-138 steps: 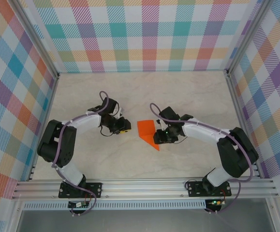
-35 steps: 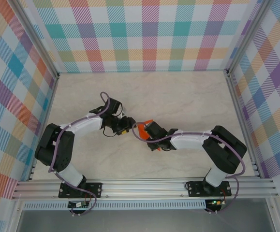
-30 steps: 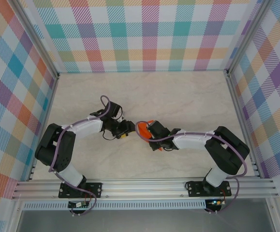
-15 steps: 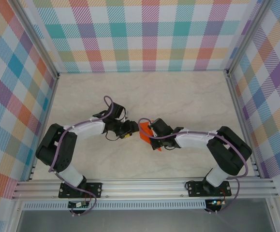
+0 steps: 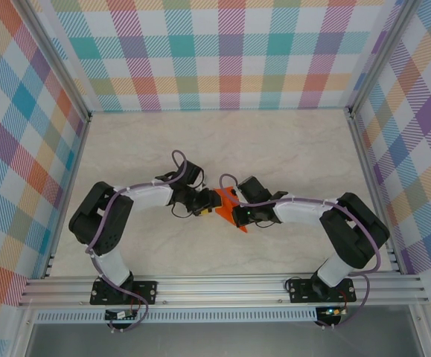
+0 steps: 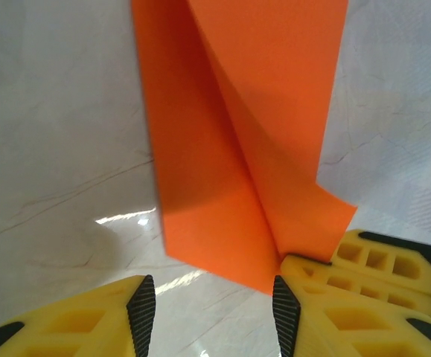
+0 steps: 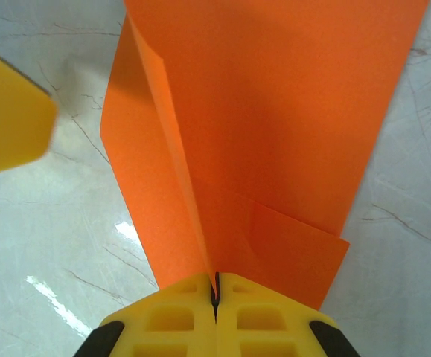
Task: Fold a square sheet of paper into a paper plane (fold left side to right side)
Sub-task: Fourth fold the wing at the center of the table.
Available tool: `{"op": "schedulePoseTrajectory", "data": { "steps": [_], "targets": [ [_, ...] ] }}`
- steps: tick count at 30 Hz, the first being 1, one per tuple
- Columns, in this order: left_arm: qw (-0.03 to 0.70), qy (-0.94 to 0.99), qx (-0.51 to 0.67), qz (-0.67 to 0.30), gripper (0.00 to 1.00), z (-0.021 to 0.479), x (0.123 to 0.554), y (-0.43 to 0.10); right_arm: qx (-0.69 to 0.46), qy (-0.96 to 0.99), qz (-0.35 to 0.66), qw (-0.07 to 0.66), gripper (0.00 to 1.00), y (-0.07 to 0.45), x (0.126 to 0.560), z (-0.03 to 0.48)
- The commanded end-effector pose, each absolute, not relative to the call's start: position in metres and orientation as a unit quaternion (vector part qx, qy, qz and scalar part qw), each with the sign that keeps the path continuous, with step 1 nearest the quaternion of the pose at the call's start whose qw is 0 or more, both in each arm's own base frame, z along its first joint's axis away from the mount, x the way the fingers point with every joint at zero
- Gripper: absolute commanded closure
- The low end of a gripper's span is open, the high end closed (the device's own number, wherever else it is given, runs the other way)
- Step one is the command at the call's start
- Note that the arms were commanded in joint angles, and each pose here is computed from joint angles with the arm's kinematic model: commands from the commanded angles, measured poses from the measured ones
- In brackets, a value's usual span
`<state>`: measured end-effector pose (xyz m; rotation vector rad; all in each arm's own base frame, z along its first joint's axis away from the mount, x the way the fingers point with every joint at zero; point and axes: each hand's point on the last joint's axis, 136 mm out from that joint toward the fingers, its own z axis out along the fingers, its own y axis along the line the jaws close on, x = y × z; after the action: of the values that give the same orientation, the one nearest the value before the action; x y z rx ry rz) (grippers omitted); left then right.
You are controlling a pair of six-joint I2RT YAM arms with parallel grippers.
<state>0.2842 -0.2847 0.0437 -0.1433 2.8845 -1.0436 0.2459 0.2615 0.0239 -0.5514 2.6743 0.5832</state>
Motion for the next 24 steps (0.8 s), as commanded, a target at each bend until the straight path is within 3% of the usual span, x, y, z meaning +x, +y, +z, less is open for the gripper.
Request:
{"op": "schedulePoseTrajectory", "data": {
  "steps": [1,24],
  "targets": [
    [0.04,0.933,-0.032,-0.357,0.52,0.053,0.29,-0.302,-0.185,0.94,0.236,0.162,0.96,0.265,0.243,0.023],
    [0.023,0.934,-0.017,-0.356,0.55,0.039,0.299,-0.328,-0.148,0.935,0.299,0.12,0.96,0.263,0.244,0.019]
  ]
}}
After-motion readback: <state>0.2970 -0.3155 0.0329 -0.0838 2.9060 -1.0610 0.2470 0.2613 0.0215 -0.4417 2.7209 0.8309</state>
